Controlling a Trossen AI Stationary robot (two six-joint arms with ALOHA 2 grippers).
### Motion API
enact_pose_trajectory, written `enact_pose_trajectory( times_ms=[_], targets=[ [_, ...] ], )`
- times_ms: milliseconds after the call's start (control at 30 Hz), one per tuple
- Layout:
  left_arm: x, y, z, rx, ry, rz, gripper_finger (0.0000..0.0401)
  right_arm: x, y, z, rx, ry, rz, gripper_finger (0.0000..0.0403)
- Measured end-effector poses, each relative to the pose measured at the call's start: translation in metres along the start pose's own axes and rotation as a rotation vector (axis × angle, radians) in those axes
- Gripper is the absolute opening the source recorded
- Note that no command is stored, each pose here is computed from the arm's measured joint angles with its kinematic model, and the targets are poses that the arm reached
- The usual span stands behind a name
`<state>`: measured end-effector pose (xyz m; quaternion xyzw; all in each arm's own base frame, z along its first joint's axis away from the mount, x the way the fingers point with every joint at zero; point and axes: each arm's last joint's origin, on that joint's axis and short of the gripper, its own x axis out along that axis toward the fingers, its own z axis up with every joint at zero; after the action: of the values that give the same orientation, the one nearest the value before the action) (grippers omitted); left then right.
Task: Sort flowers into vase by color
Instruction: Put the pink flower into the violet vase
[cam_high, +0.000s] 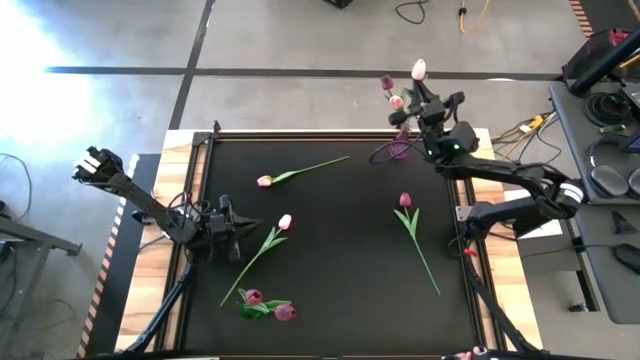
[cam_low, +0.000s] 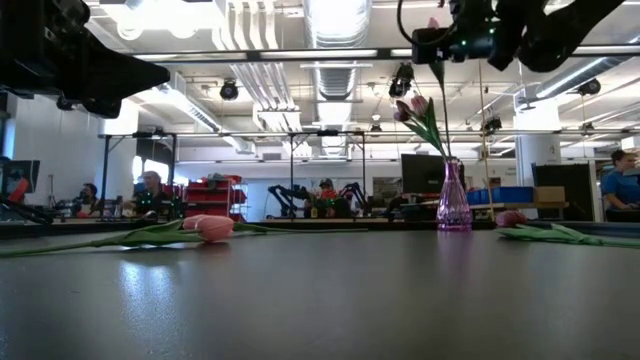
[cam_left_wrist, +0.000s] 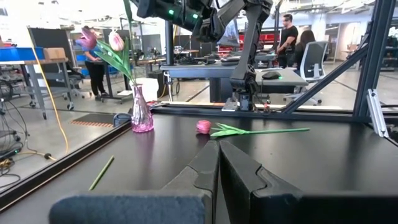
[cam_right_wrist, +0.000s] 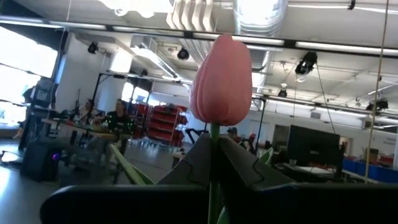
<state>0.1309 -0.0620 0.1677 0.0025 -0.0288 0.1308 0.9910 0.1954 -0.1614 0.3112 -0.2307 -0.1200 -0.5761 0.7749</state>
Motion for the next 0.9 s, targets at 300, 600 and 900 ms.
enact_pose_trajectory(
  times_ms=[300, 600, 900],
  targets=[
    [0.000, 0.000, 0.000, -0.002, 0.000, 0.000, 0.0000, 0.002, 0.011, -0.020, -0.063, 0.124, -0.006, 0.0013],
    [0.000, 0.000, 0.000, -0.002, 0.000, 0.000, 0.0000, -0.002, 0.010, -0.031, -0.139, 0.308, -0.120, 0.0013],
    [0.000, 0.000, 0.000, -0.002, 0.000, 0.000, 0.0000, -0.004, 0.012, -0.038, -0.166, 0.435, -0.077, 0.0066]
  ],
)
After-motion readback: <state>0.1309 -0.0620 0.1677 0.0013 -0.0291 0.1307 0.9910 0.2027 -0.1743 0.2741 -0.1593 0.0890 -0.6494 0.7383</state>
